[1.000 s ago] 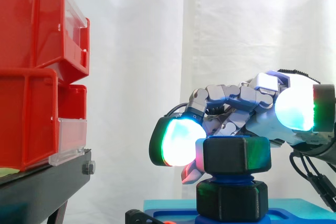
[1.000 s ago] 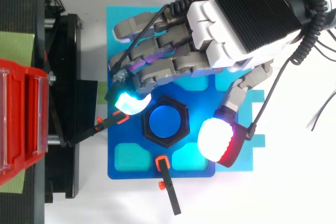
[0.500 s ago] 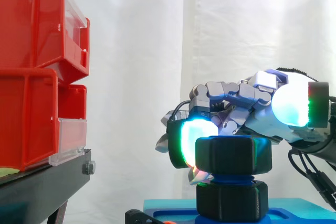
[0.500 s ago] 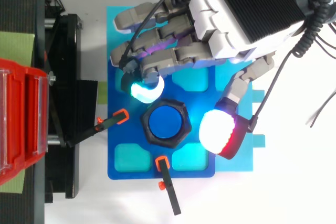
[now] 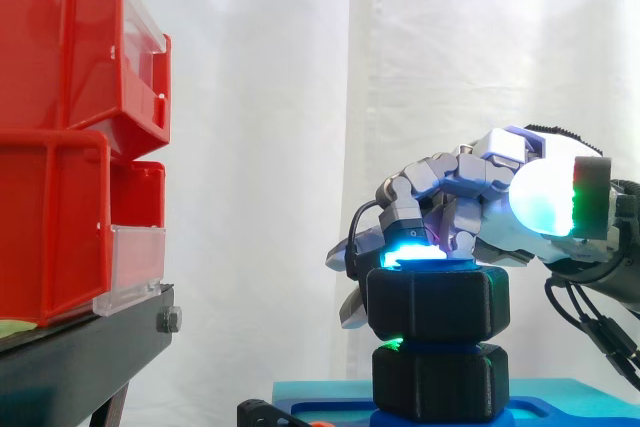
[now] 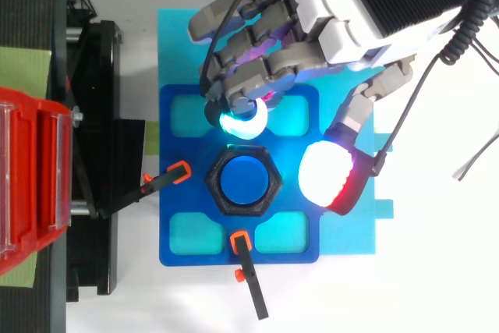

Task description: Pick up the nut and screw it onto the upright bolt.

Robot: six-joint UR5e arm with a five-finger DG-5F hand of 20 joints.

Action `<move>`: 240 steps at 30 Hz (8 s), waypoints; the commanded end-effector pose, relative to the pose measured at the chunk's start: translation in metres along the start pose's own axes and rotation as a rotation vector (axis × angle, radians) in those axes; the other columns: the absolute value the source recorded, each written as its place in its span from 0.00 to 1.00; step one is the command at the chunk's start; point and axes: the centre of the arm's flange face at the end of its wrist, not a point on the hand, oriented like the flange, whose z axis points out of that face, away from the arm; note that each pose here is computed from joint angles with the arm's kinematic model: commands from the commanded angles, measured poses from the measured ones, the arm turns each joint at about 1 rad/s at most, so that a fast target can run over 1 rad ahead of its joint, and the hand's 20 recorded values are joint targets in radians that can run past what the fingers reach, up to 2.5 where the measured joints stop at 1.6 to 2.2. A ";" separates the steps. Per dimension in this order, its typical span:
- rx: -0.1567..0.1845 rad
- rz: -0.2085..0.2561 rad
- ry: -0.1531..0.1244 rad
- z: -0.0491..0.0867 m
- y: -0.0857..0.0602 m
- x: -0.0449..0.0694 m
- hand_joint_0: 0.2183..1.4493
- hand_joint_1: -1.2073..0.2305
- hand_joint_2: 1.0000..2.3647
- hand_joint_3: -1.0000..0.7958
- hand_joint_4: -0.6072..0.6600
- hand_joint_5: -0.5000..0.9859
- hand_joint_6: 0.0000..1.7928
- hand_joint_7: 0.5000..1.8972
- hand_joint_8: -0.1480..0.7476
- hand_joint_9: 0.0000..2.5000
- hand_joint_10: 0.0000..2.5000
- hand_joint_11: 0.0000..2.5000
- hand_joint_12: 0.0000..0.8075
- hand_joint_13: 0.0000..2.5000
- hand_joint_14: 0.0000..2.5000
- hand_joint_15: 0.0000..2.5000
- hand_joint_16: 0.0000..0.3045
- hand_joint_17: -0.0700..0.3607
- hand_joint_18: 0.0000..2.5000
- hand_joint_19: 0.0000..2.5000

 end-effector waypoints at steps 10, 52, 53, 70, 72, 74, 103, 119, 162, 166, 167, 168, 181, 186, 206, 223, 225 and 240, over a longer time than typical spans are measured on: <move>-0.022 -0.018 -0.030 0.011 -0.001 -0.014 0.22 0.68 0.00 0.28 0.66 0.27 0.28 0.50 0.49 0.46 0.00 0.04 0.35 0.28 0.00 0.00 0.10 0.32 0.17 0.00; -0.019 0.059 0.073 0.021 0.022 0.011 0.21 0.71 0.00 0.28 0.69 0.25 0.28 0.38 0.48 0.27 0.00 0.00 0.41 0.17 0.00 0.00 0.12 0.35 0.04 0.00; -0.019 0.059 0.073 0.021 0.022 0.011 0.21 0.71 0.00 0.28 0.69 0.25 0.28 0.41 0.49 0.28 0.00 0.00 0.41 0.18 0.00 0.00 0.11 0.34 0.04 0.00; -0.014 0.041 0.052 0.015 0.012 0.003 0.22 0.69 0.00 0.28 0.65 0.28 0.28 0.69 0.51 0.31 0.00 0.00 0.38 0.20 0.00 0.00 0.09 0.31 0.07 0.00; -0.013 0.040 0.052 0.014 0.012 0.003 0.22 0.69 0.00 0.28 0.65 0.28 0.28 0.71 0.51 0.31 0.00 0.00 0.37 0.20 0.00 0.00 0.09 0.31 0.07 0.00; -0.012 0.040 0.051 0.013 0.011 0.003 0.22 0.69 0.00 0.28 0.65 0.29 0.28 0.74 0.51 0.32 0.00 0.00 0.37 0.20 0.00 0.00 0.09 0.31 0.07 0.00; -0.017 0.018 0.023 0.009 0.002 -0.007 0.22 0.68 0.00 0.28 0.64 0.34 0.31 0.66 0.48 0.52 0.00 0.04 0.30 0.32 0.00 0.00 0.07 0.27 0.20 0.00; -0.046 -0.011 -0.014 0.014 0.003 -0.013 0.20 0.70 0.00 0.28 0.68 0.24 0.28 0.24 0.49 0.37 0.00 0.00 0.39 0.24 0.00 0.00 0.11 0.33 0.12 0.00; -0.034 0.028 0.035 0.017 0.011 0.016 0.21 0.69 0.00 0.28 0.68 0.27 0.28 0.49 0.51 0.33 0.00 0.00 0.38 0.22 0.00 0.00 0.10 0.32 0.11 0.00; -0.033 0.026 0.034 0.016 0.009 0.015 0.21 0.69 0.00 0.28 0.67 0.28 0.28 0.56 0.52 0.34 0.00 0.00 0.37 0.22 0.00 0.00 0.10 0.32 0.12 0.00; -0.033 0.027 0.035 0.015 0.008 0.015 0.21 0.69 0.00 0.28 0.67 0.28 0.28 0.58 0.52 0.35 0.00 0.00 0.37 0.22 0.00 0.00 0.10 0.32 0.12 0.00; -0.034 0.025 0.033 0.016 0.008 0.014 0.21 0.69 0.00 0.28 0.66 0.29 0.28 0.59 0.52 0.35 0.00 0.00 0.37 0.23 0.00 0.00 0.10 0.32 0.12 0.00; -0.024 0.011 0.019 0.007 -0.002 0.006 0.23 0.67 0.00 0.28 0.61 0.34 0.37 0.49 0.48 0.44 0.00 0.00 0.31 0.28 0.00 0.00 0.08 0.29 0.18 0.00; -0.024 0.008 0.017 0.005 -0.004 0.004 0.23 0.66 0.00 0.28 0.57 0.35 0.40 0.43 0.42 0.53 0.00 0.01 0.27 0.34 0.00 0.00 0.07 0.28 0.24 0.00; -0.075 -0.021 -0.023 0.016 -0.007 -0.016 0.19 0.73 0.00 0.28 0.68 0.32 0.28 0.59 0.48 0.52 0.00 0.04 0.33 0.32 0.00 0.00 0.10 0.32 0.20 0.00; -0.096 -0.010 -0.017 0.027 0.004 -0.010 0.17 0.75 0.00 0.28 0.65 0.22 0.28 0.15 0.46 0.31 0.00 0.00 0.42 0.20 0.00 0.00 0.14 0.38 0.09 0.00; -0.097 -0.005 -0.011 0.029 0.006 -0.005 0.17 0.76 0.00 0.28 0.65 0.22 0.28 0.15 0.46 0.29 0.00 0.00 0.43 0.20 0.00 0.00 0.14 0.39 0.08 0.00; -0.073 0.030 0.023 0.024 0.016 0.018 0.17 0.75 0.00 0.28 0.65 0.22 0.28 0.17 0.47 0.28 0.00 0.00 0.43 0.19 0.00 0.00 0.12 0.36 0.05 0.00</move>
